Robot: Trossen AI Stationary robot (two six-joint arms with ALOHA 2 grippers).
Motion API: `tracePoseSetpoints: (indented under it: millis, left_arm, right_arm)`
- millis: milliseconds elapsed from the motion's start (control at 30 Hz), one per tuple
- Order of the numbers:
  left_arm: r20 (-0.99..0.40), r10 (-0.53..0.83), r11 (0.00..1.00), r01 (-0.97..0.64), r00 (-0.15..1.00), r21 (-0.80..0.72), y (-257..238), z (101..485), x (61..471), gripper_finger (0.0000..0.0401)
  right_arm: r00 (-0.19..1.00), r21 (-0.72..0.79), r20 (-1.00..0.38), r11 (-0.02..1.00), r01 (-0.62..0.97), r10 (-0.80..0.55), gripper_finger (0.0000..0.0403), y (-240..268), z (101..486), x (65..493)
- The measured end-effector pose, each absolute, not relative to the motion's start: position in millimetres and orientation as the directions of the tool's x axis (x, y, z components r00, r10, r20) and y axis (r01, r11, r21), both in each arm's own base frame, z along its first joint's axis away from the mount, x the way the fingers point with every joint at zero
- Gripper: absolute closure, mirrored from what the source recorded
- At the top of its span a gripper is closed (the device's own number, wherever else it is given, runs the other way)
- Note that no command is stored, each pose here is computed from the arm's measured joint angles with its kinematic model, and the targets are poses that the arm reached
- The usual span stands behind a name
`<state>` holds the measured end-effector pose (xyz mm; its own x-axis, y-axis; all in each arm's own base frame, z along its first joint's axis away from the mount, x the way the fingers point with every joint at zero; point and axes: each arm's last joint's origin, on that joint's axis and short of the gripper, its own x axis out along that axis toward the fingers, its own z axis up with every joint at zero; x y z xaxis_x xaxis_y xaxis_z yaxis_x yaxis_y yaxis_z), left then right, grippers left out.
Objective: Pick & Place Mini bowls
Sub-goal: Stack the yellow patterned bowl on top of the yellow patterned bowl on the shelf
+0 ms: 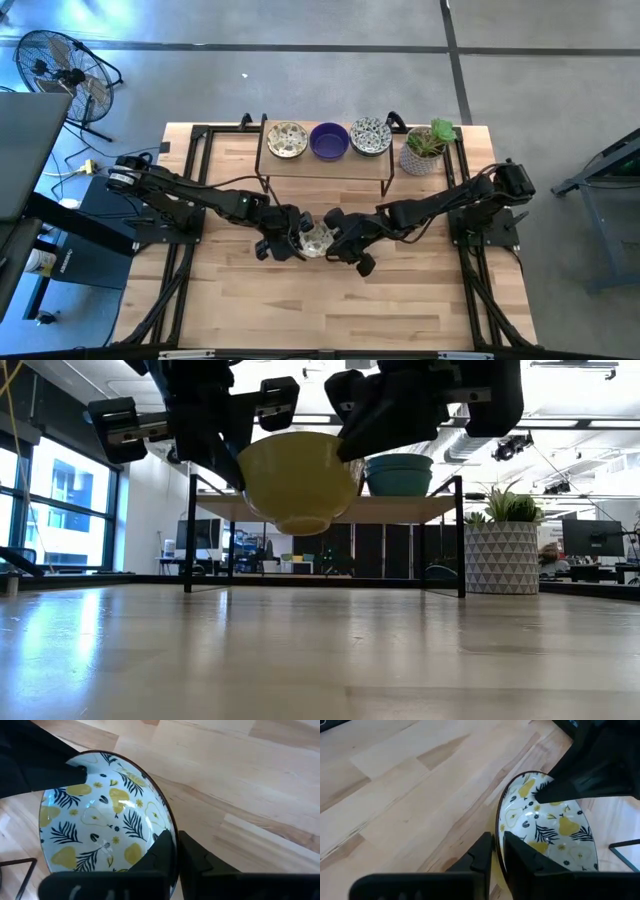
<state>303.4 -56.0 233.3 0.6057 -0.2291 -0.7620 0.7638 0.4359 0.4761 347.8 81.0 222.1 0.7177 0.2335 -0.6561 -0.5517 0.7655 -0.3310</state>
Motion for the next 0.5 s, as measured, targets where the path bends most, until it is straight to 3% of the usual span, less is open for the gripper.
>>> tracePoseSetpoints:
  millis: [500]
  left_arm:
    - [-0.779,-0.198,0.422,0.769,0.595,0.481,-54.5,233.0,301.0,0.0398]
  right_arm:
    - [0.739,-0.309,-0.646,0.82,-0.483,0.191,0.0304,86.3,226.4,344.0]
